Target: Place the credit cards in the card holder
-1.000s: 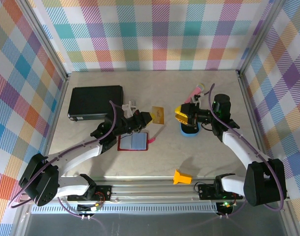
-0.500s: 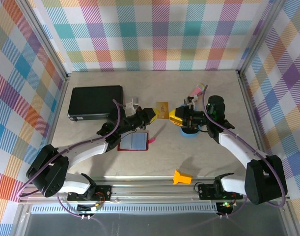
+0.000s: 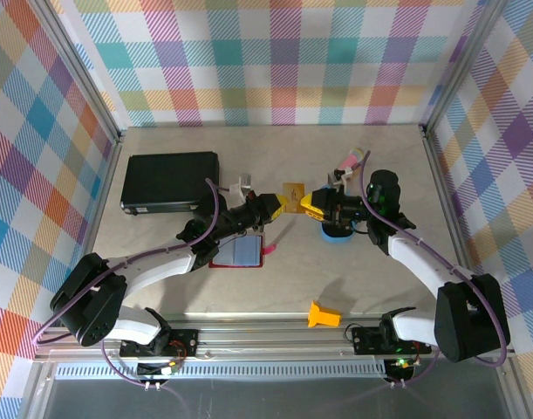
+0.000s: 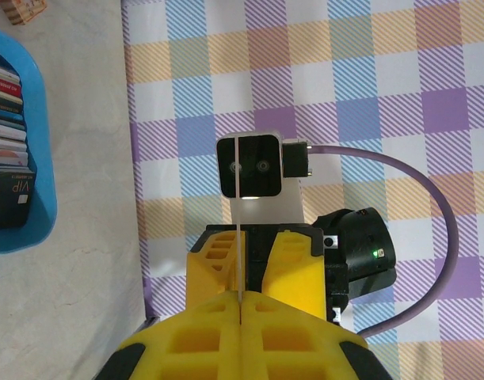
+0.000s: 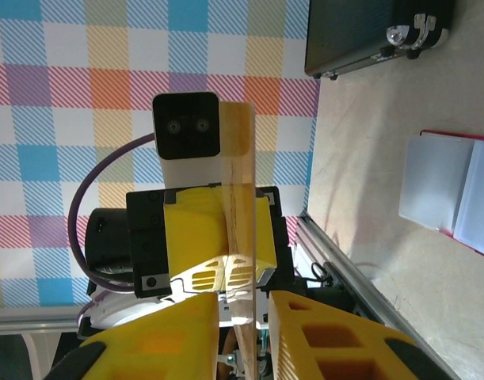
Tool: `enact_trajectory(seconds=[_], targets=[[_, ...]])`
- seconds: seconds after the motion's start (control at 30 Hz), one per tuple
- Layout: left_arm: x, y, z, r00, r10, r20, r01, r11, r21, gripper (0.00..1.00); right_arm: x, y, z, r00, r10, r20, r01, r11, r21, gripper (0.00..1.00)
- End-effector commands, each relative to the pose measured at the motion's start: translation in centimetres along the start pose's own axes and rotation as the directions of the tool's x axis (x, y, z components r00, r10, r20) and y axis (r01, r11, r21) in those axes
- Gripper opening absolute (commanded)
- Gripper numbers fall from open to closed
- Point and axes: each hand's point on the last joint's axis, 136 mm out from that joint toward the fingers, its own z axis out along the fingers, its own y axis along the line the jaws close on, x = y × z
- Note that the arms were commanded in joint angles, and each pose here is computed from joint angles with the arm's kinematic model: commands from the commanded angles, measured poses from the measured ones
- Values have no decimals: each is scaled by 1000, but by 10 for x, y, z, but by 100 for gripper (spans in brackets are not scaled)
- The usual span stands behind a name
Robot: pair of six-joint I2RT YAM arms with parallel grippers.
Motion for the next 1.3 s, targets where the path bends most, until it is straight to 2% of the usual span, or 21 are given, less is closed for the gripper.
enact_trajectory(seconds=[0.0,0.2,0.23,0.3,0.33,0.4,0.43,0.47,0.53,0.57,0.6,0.63,0.67,0.77,0.83,0.97,1.07,1.17,1.27], targets=[[3,-10,0,1000,4,-1,-3,999,50,0,-5,3,0,999,-36,33,37,999,-4,20],[1,0,1,1000,-19,14,19,1000,20,0,-9,6,2,998,-47,36,47,999,-14,10],[1,2,1,1000,-26,14,25,1000,15,7,-10,6,2,998,-51,36,51,999,-15,8],[-4,7,-1,999,-29,41,29,1000,3,34,-9,4,2,997,-62,41,62,998,-9,0],[-8,11,-6,997,-29,71,29,1000,1,41,-9,1,1,997,-63,49,63,998,0,0],[-22,13,-24,987,-9,158,8,1000,8,64,-9,-6,0,994,-83,71,81,996,21,0],[-27,13,-34,982,12,188,-12,1000,0,66,-9,-9,-2,992,-92,84,89,995,36,0],[-33,17,-44,975,45,217,-36,998,-41,66,-9,-14,-3,990,-94,101,89,994,58,0],[-37,36,-65,966,89,242,-36,976,-213,67,-8,-23,-3,985,-124,123,111,988,111,0],[-38,39,-79,961,146,233,-67,946,-316,67,-6,-28,-2,980,-150,131,130,980,153,0],[-36,52,-96,961,192,201,-86,892,-444,67,-3,-31,2,974,-184,134,155,968,199,0],[-37,58,-113,959,226,173,-104,844,-526,67,1,-34,7,967,-218,134,181,952,247,0],[-38,61,-125,958,239,157,-112,819,-563,68,5,-37,12,960,-246,130,202,938,282,0],[-41,56,-151,962,242,128,-135,827,-545,68,23,-46,34,940,-318,122,258,898,356,0],[-39,61,-168,961,256,109,-151,809,-567,67,34,-59,46,932,-341,121,266,873,409,0],[-32,78,-177,956,293,-7,-235,752,-616,67,50,-89,68,935,-336,116,238,834,499,0],[-27,103,-174,970,231,-69,-220,730,-647,67,60,-106,85,936,-337,101,232,807,542,0],[-27,126,-166,978,181,-102,-203,736,-646,61,62,-119,96,949,-301,93,201,806,557,0],[-31,144,-159,980,161,-121,-201,737,-645,46,60,-123,104,952,-295,83,201,805,559,0]])
